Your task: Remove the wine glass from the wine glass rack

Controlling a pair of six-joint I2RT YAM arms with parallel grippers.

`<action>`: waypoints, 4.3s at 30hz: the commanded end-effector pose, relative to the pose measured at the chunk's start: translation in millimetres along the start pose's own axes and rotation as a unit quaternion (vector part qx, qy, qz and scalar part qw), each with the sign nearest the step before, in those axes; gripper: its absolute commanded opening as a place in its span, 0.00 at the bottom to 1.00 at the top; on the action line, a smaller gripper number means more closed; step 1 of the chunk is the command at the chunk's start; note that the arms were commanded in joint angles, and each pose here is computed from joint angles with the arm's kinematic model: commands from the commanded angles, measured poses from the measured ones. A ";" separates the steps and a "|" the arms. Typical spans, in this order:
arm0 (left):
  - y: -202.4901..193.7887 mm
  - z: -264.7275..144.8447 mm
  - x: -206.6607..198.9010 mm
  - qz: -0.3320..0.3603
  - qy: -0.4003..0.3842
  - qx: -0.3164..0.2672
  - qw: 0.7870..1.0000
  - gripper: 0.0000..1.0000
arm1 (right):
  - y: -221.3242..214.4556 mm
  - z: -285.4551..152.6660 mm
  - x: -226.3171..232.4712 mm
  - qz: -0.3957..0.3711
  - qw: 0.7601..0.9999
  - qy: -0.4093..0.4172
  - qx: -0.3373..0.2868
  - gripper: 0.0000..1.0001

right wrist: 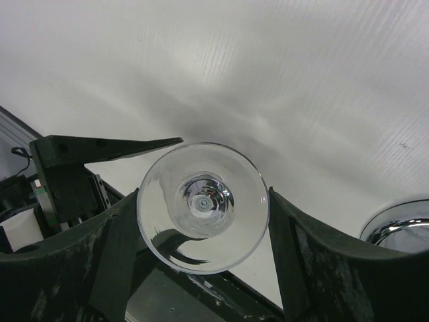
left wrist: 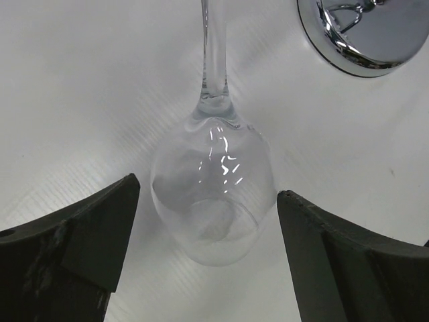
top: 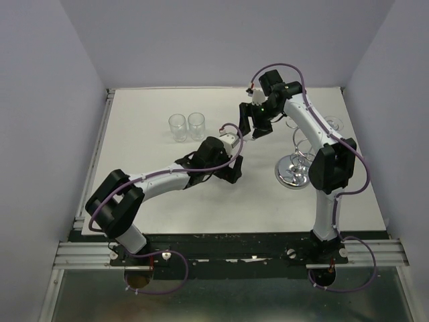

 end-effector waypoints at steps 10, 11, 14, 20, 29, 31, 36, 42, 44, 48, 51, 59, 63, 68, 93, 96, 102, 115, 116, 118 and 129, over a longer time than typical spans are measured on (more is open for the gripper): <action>-5.9 30.1 -0.2 0.037 -0.005 -0.009 0.999 0.99 | 0.0 -2.9 7.0 0.006 1.000 0.020 0.001 0.01; -6.1 31.9 1.2 0.036 -0.003 -0.009 0.999 0.99 | -0.7 -2.5 6.0 0.006 1.000 0.018 0.001 0.01; -6.4 34.2 1.1 0.044 -0.006 -0.006 0.999 0.96 | -1.3 -0.4 2.0 0.005 1.000 0.011 0.002 0.01; 2.5 24.4 -10.6 0.052 -0.043 -0.014 0.998 0.83 | -0.5 4.0 -2.8 -0.002 1.000 0.004 0.004 0.03; 7.4 6.0 -27.2 0.033 -0.087 -0.020 0.995 0.73 | 6.2 5.9 -3.5 -0.011 1.000 0.000 -0.003 0.65; 10.9 0.6 -31.7 0.034 -0.099 -0.025 0.994 0.70 | 11.7 3.4 -2.7 -0.015 1.000 -0.004 -0.014 0.80; 15.7 -7.2 -36.4 0.031 -0.111 -0.035 0.993 0.66 | 20.1 2.8 -3.1 -0.024 0.999 -0.011 -0.027 0.92; 9.3 -8.2 -36.7 0.030 -0.114 -0.035 0.992 0.65 | 16.9 7.3 -9.4 -0.024 0.999 -0.020 -0.021 0.94; 7.6 -8.8 -37.1 0.031 -0.115 -0.034 0.992 0.63 | 17.4 6.9 -10.2 -0.024 0.999 -0.023 -0.022 0.94; 4.8 -8.6 -38.3 0.027 -0.120 -0.034 0.992 0.60 | 20.2 8.7 -10.4 -0.025 0.999 -0.023 -0.024 0.94; 6.7 -10.2 -39.7 0.025 -0.123 -0.035 0.991 0.60 | 22.9 6.6 -9.3 -0.029 0.999 -0.024 -0.029 0.94; 36.1 -31.1 -32.5 0.049 -0.122 -0.043 0.990 0.59 | 41.4 -19.5 -1.3 -0.058 0.995 -0.026 -0.078 0.95; 43.6 -43.1 -29.0 0.073 -0.118 -0.034 0.990 0.59 | 50.6 -35.9 2.5 -0.078 0.991 -0.029 -0.106 0.95; 39.6 -52.0 -24.8 0.104 -0.115 -0.011 0.988 0.59 | 54.4 -56.4 9.1 -0.101 0.985 -0.029 -0.135 0.95; 69.4 -48.7 6.8 0.232 -0.077 0.022 0.969 0.58 | 72.4 -148.5 17.1 -0.159 0.950 -0.063 -0.261 0.95; 70.9 -48.7 11.0 0.259 -0.077 0.028 0.962 0.58 | 80.6 -165.6 16.5 -0.162 0.941 -0.070 -0.287 0.95; 69.0 -52.0 20.0 0.292 -0.090 0.073 0.949 0.58 | 81.8 -179.4 18.0 -0.172 0.934 -0.075 -0.304 0.95; 39.9 -75.8 37.9 0.292 -0.115 0.219 0.924 0.54 | 79.3 -174.7 17.3 -0.176 0.937 -0.071 -0.294 0.95; 40.0 -77.8 40.0 0.290 -0.112 0.225 0.923 0.54 | 79.8 -174.2 17.1 -0.176 0.937 -0.071 -0.294 0.95; 38.9 -83.7 45.4 0.288 -0.106 0.238 0.922 0.55 | 78.6 -173.9 17.4 -0.176 0.937 -0.069 -0.292 0.95; 28.5 -116.5 130.5 0.248 0.002 0.293 0.923 0.56 | 77.7 -164.8 15.0 -0.176 0.942 -0.065 -0.278 0.95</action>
Point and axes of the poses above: each gripper's point midway between its finger pads, its own z axis out along the fingers, its own x axis along the line the jaws close on, y = z × x, the point moved 1 cm from there along -z, back along the fingers, and after that the axes turned 14 degrees about z, right-handed, at the moved point
